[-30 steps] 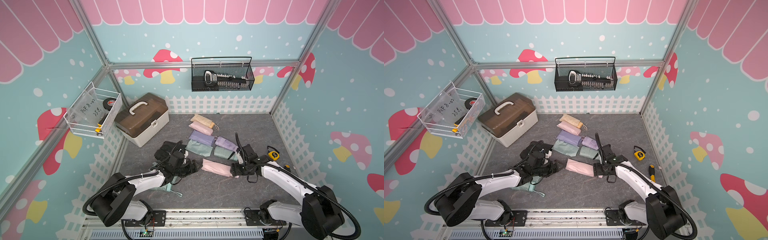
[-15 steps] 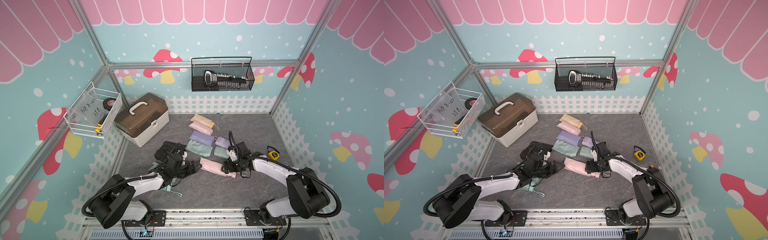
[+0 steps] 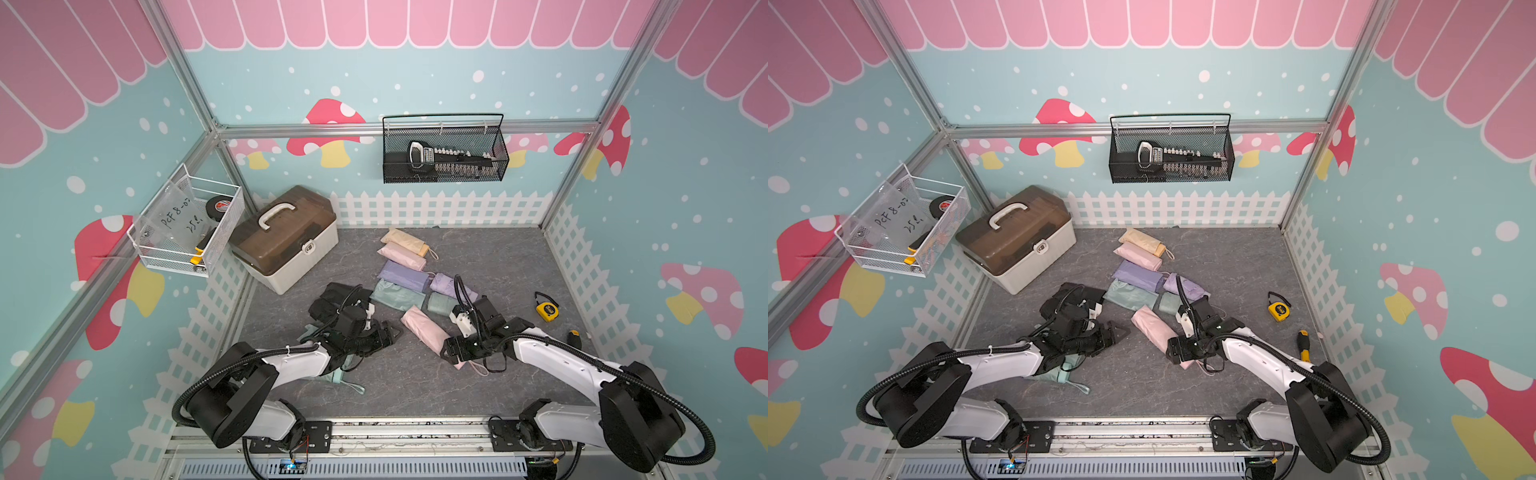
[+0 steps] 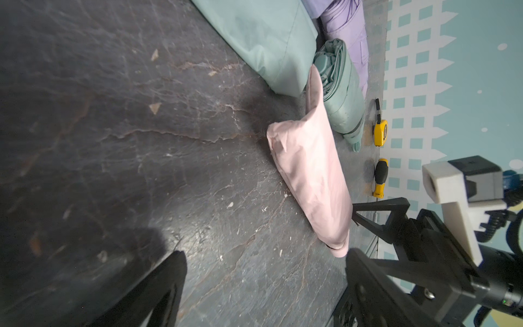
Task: Take umbrellas out of sleeves
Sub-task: Pick up the umbrella from the center of the board, then take out the umbrella from the umbrella sleeve.
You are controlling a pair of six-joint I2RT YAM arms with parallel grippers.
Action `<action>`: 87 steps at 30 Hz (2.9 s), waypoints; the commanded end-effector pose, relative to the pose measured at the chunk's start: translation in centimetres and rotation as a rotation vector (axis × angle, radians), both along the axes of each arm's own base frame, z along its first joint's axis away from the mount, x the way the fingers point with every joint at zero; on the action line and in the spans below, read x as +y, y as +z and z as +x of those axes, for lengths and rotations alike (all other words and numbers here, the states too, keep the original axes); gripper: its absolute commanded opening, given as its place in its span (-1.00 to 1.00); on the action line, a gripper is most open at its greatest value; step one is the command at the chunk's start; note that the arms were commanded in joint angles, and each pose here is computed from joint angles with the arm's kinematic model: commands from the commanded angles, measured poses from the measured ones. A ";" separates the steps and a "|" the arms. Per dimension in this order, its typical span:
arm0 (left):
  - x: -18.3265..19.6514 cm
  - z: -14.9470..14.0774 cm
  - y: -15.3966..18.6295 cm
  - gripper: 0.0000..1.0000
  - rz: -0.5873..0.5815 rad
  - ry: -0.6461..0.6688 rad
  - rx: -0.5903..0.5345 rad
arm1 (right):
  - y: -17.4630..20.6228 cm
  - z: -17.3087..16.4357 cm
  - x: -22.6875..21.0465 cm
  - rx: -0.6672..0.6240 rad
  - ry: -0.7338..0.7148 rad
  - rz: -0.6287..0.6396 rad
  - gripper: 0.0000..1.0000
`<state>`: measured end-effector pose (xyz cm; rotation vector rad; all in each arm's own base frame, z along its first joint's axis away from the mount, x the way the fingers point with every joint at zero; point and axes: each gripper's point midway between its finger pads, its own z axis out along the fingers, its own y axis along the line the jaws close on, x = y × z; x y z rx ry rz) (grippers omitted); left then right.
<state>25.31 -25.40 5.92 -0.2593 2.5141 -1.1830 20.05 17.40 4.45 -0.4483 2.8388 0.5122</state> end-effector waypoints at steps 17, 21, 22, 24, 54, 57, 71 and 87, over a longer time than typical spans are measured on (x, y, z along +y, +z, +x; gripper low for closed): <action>-0.7 3.2 1.3 0.75 -0.061 0.016 -0.012 | -2.5 0.9 -1.2 -0.138 0.009 -0.378 0.46; -0.6 3.2 0.6 0.74 -0.089 0.027 0.009 | -2.6 1.4 -0.1 -0.138 0.022 -0.345 0.46; -0.6 3.1 0.4 0.74 -0.097 0.030 0.014 | -2.8 1.4 0.0 -0.135 0.027 -0.347 0.45; -0.5 3.0 -0.1 0.73 -0.107 0.036 0.027 | -3.3 1.4 0.2 -0.126 0.040 -0.355 0.41; -2.9 5.6 0.9 0.72 -0.154 0.025 0.005 | -1.0 -2.5 5.5 -0.061 0.210 -0.003 -0.33; -3.2 5.8 1.1 0.72 -0.162 0.020 0.001 | -0.9 -2.6 5.9 -0.063 0.214 0.012 -0.33; -3.4 6.0 1.2 0.67 -0.142 0.004 0.000 | 1.4 -2.4 8.3 -0.087 0.223 0.094 -0.34; -3.5 5.8 1.9 0.01 -0.120 -0.029 -0.017 | 2.3 -2.9 6.7 -0.128 0.192 0.068 -0.34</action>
